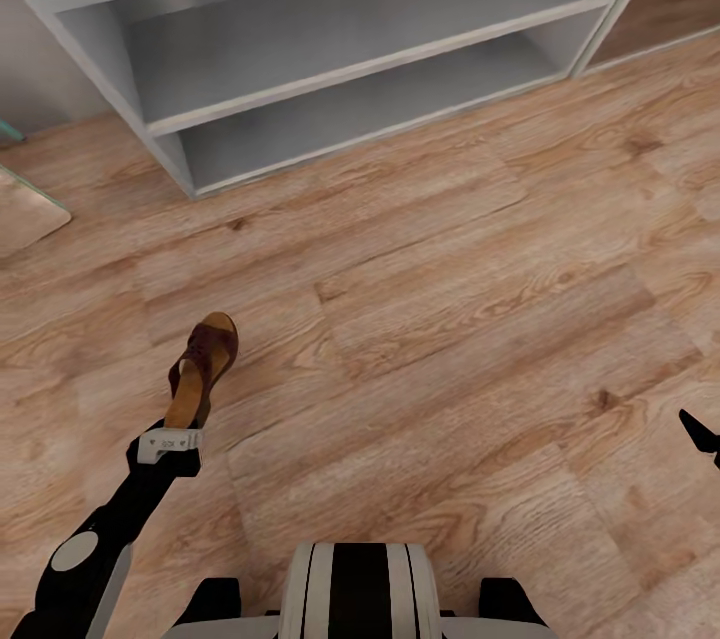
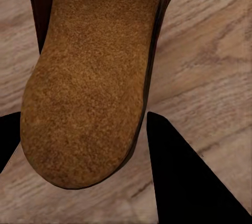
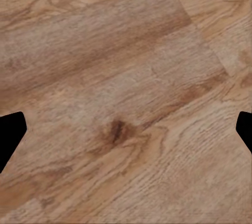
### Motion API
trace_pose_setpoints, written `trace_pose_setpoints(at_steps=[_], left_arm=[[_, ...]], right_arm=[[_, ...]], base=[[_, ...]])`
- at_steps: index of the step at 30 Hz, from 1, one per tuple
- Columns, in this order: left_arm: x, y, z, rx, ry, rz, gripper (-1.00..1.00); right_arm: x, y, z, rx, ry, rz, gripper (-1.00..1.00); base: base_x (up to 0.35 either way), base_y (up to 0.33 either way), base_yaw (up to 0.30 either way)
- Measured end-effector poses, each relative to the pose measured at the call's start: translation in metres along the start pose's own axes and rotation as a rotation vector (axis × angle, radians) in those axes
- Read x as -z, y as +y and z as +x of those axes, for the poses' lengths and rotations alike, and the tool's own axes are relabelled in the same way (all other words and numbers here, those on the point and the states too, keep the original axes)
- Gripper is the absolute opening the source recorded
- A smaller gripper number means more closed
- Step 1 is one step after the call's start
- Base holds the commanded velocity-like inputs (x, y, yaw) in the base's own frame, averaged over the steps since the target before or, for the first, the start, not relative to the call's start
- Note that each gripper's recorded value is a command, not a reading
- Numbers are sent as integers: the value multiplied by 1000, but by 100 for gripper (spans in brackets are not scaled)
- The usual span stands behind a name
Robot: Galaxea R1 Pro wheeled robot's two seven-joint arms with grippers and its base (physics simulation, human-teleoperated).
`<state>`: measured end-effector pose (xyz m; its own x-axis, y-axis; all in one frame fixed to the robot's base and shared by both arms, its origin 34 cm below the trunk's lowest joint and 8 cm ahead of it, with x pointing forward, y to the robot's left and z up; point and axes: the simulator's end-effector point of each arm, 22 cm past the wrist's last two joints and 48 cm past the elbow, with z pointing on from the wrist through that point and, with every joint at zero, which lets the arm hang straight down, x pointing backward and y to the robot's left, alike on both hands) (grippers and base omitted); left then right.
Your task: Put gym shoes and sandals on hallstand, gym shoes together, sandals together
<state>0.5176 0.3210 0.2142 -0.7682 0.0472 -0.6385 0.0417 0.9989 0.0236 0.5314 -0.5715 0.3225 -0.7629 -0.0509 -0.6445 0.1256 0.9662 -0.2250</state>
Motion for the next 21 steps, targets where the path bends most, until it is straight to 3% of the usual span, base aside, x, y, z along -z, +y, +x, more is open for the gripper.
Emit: trace_pose_setpoints(at_steps=[12,21], left_arm=[[0,1,0,2,0,-2,-100],[0,0,-1,42,-10,2,-100]], right_arm=[[0,1,-1,6,-3,-3,100],[-6,20,-4,35,-15,-44,100]], base=[[0,0,284],[0,0,285]])
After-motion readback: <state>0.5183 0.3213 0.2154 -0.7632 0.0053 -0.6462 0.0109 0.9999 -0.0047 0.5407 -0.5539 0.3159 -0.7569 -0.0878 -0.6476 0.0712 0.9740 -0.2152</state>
